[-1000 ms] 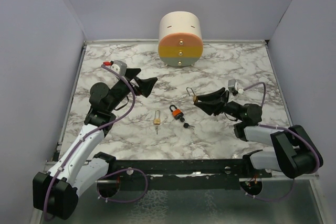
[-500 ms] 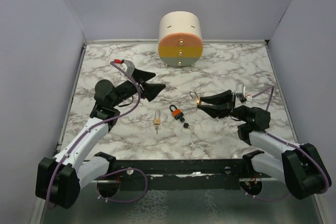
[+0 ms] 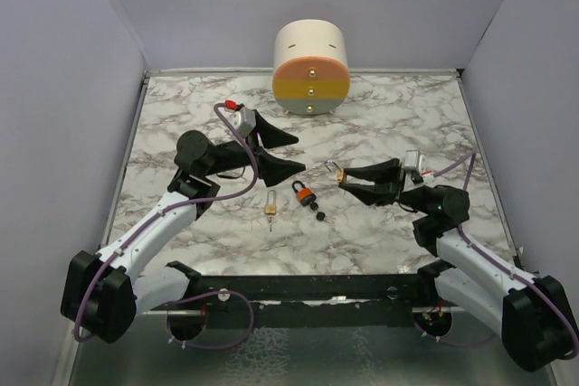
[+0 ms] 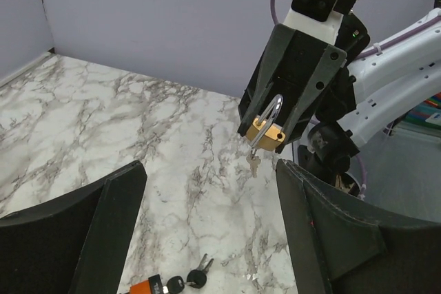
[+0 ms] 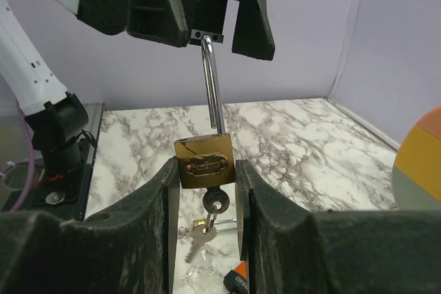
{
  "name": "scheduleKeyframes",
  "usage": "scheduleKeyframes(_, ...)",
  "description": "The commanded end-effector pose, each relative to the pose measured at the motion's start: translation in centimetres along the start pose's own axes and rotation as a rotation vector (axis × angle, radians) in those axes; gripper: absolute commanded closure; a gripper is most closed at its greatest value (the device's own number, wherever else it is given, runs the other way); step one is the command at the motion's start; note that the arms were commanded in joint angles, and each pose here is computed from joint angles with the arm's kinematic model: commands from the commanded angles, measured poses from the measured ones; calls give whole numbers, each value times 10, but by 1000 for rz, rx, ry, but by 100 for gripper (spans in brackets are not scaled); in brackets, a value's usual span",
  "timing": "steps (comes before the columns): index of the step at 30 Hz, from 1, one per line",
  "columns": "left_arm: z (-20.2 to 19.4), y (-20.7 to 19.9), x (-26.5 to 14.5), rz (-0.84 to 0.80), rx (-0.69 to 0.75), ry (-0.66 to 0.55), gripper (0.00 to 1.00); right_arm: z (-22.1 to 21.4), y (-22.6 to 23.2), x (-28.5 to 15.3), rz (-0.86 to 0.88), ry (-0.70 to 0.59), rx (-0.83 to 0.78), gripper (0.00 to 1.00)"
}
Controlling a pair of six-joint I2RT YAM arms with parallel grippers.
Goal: Lock with the key
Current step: Lock the lock.
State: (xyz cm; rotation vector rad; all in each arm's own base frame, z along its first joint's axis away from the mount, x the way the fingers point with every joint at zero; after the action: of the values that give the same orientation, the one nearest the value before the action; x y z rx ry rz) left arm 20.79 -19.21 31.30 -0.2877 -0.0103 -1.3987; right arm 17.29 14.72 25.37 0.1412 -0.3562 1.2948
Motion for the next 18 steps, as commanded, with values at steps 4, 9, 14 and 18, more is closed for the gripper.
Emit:
scheduleKeyframes(4,13,-3,7,-56,51,-17,21,7,-6,3,-51,3,-46,99)
scheduleKeyframes(9,13,-2,16,-88,38,-5,27,6,-8,4,-55,6,-40,99)
scheduleKeyframes(14,9,-2,24,-109,21,9,35,7,-9,4,-81,-3,-45,99)
scheduleKeyframes(18,2,-2,29,-119,8,24,47,10,-10,6,-96,-12,-46,99)
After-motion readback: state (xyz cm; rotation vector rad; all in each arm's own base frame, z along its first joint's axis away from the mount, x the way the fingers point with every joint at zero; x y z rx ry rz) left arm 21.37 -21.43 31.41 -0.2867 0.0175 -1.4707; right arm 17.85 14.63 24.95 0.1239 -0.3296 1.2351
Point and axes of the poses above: each gripper's point midway between its finger pads, its own x axis out along the fingers, its own y axis along the line the jaws close on, z = x × y, the point moved 9 cm from there along -x, back along the fingers
